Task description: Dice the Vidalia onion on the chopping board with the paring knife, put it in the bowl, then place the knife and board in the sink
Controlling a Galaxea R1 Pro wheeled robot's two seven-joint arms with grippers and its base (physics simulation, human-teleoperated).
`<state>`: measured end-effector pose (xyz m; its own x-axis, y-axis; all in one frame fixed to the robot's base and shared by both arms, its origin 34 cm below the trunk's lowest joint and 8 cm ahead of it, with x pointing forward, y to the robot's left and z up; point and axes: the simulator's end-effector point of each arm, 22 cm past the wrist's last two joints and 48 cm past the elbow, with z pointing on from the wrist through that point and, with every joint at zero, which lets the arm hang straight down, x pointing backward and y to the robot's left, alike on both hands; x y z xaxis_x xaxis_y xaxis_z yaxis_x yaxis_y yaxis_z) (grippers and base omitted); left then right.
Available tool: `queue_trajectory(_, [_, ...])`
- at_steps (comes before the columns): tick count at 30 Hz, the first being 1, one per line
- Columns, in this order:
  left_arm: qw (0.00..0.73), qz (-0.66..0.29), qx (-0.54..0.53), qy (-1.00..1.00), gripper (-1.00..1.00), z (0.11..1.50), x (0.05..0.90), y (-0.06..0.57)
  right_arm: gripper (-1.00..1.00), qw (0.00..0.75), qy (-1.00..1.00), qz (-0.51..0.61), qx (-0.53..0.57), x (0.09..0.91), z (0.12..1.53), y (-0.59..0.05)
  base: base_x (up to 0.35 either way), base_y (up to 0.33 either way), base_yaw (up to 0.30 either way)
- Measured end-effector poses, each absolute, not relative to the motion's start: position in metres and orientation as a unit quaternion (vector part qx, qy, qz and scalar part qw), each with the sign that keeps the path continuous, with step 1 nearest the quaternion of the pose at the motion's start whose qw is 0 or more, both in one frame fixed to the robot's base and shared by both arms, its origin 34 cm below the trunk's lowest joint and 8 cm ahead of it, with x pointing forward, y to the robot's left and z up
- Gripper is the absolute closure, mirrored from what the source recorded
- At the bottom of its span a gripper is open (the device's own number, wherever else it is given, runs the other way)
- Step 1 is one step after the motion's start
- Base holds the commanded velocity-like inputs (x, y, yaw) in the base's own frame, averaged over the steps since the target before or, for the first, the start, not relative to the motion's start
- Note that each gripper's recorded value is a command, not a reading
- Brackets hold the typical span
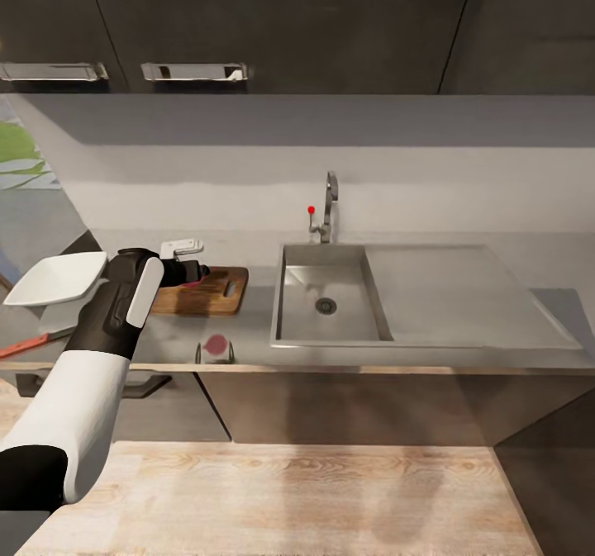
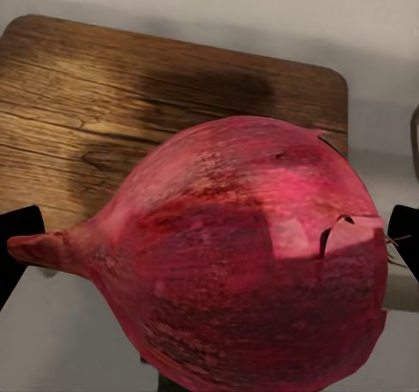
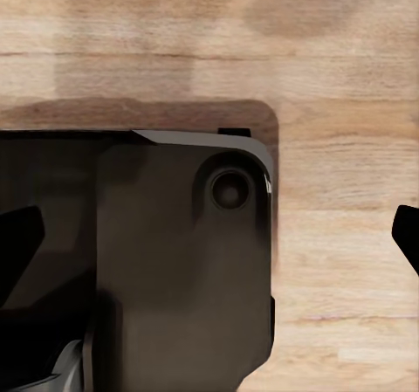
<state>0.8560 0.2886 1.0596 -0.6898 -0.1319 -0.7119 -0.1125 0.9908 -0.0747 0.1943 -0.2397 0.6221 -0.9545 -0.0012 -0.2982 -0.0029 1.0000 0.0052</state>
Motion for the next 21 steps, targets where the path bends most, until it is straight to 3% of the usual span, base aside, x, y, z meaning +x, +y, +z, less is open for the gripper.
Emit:
queue_trajectory(12, [0.380,-0.012,-0.067,0.923,1.00,1.046,0.857,0.289,-1.00,0.142,0.990,0.003,-0.001,0.187,0.621,-0.240,0.180,0.000,0.000])
queue_trajectory(21, [0.377,-0.011,-0.068,0.924,1.00,1.040,0.857,0.290,-1.00,0.138,0.990,0.003,-0.001,0.184,0.620,-0.240,0.029,0.000,0.000])
